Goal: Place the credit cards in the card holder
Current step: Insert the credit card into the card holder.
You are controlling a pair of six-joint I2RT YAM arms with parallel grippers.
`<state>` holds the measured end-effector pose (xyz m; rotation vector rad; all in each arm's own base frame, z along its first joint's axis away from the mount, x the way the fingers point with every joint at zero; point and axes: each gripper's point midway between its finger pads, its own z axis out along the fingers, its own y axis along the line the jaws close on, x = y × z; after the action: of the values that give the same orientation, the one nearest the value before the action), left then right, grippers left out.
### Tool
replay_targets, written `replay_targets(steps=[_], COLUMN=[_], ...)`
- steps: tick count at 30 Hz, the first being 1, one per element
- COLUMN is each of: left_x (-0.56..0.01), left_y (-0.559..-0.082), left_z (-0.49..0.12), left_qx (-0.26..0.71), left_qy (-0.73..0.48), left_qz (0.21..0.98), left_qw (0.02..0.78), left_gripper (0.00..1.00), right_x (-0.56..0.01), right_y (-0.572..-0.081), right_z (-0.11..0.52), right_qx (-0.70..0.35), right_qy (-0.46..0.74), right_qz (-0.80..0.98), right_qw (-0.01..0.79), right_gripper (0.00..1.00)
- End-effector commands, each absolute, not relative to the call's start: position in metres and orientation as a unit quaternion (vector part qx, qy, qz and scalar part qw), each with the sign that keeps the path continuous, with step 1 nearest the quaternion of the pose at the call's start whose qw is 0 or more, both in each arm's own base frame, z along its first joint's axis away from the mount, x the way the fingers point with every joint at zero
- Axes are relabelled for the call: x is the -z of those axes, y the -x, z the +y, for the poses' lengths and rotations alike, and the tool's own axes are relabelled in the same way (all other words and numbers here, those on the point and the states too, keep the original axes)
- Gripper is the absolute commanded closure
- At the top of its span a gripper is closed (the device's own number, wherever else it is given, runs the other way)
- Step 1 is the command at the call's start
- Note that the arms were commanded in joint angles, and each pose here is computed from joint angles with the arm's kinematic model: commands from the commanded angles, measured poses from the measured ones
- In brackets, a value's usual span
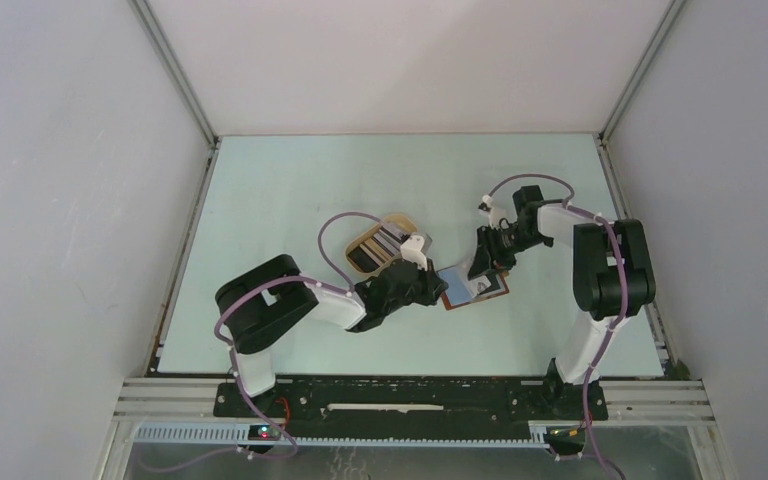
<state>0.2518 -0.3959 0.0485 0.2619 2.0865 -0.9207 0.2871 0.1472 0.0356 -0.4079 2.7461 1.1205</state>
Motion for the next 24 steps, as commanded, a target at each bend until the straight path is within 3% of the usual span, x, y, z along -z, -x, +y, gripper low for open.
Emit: replay_targets(steps=[1, 17, 24], left_x=[-0.068, -0.06, -0.055], left_y=[-0.251, -0.254, -0.255], left_z=[-0.398, -0.403, -0.406], left_qx=[0.383, 0.381, 0.377], left_qy=[-0.113, -0.117, -0.118], left_qz=[0.81, 0.812, 0.816], left_qw=[0.43, 0.426, 0.422], left_gripper=[0.88, 0.89, 0.9], right_x=[-0.053, -0.057, -0.057], right_y=[-0.299, -0.302, -0.303], right_z=[0.147, 0.137, 0.133], right_qx=[-0.379, -0.374, -0.373], right_qy=[0.14, 0.132, 0.129], right_qz=[0.909, 0.911, 0.912], right_qw=[0.098, 0.109, 0.11], right_gripper=[0.59, 0.64, 0.73])
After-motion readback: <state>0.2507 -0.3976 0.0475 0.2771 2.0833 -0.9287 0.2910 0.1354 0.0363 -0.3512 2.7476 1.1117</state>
